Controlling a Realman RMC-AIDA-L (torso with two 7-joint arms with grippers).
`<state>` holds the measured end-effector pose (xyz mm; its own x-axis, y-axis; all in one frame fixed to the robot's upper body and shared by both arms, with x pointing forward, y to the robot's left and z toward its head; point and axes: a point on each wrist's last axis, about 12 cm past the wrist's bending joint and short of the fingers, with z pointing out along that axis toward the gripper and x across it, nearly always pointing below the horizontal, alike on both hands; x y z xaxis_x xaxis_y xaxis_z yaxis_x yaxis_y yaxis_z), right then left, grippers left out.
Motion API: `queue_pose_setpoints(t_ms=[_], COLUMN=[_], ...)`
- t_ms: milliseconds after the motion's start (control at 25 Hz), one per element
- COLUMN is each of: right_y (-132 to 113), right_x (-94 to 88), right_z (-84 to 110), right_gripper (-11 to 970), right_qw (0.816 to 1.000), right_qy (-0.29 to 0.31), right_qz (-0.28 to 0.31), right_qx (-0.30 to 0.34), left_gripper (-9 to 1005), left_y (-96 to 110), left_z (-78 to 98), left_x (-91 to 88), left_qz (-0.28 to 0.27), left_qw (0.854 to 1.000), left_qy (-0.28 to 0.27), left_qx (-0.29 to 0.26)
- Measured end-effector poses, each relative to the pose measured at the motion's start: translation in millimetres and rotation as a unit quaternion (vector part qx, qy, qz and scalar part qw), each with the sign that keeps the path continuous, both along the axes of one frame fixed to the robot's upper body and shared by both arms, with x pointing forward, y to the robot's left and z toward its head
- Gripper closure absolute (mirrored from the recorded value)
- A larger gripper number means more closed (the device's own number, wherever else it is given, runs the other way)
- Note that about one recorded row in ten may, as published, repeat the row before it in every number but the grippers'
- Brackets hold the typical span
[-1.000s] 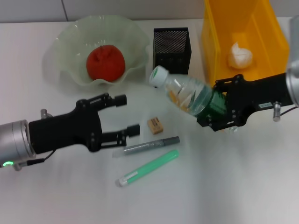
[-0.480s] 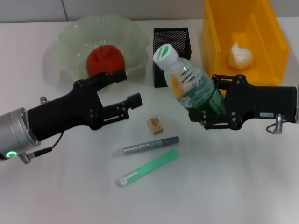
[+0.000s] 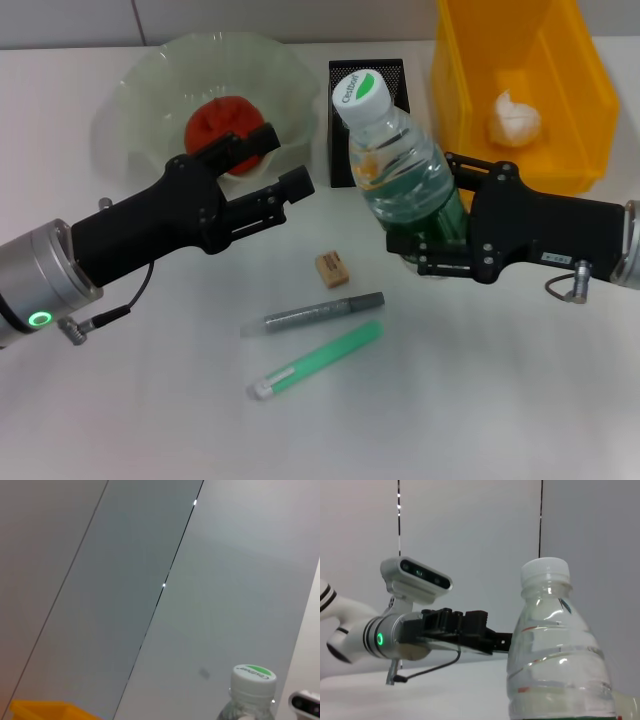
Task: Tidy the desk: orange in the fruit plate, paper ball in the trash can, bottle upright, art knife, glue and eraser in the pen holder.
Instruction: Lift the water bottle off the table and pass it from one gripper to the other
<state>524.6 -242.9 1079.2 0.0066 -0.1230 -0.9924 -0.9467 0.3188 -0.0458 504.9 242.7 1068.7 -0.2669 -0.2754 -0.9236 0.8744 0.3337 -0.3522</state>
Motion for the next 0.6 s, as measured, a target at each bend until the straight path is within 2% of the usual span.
queue_pose_setpoints(t_ms=[600], right_y=[23.5], right_x=[6.1], right_z=[-9.6], right_gripper=[195], right_qw=[0.999], right_qy=[0.027], right_qz=[0.017], right_qx=[0.015], left_gripper=[188], left_y=[-13.3], left_z=[2.1], left_x=[3.5], left_qz=[0.003], left_qw=[0.999], left_qy=[0.005], left_qx=[-0.037])
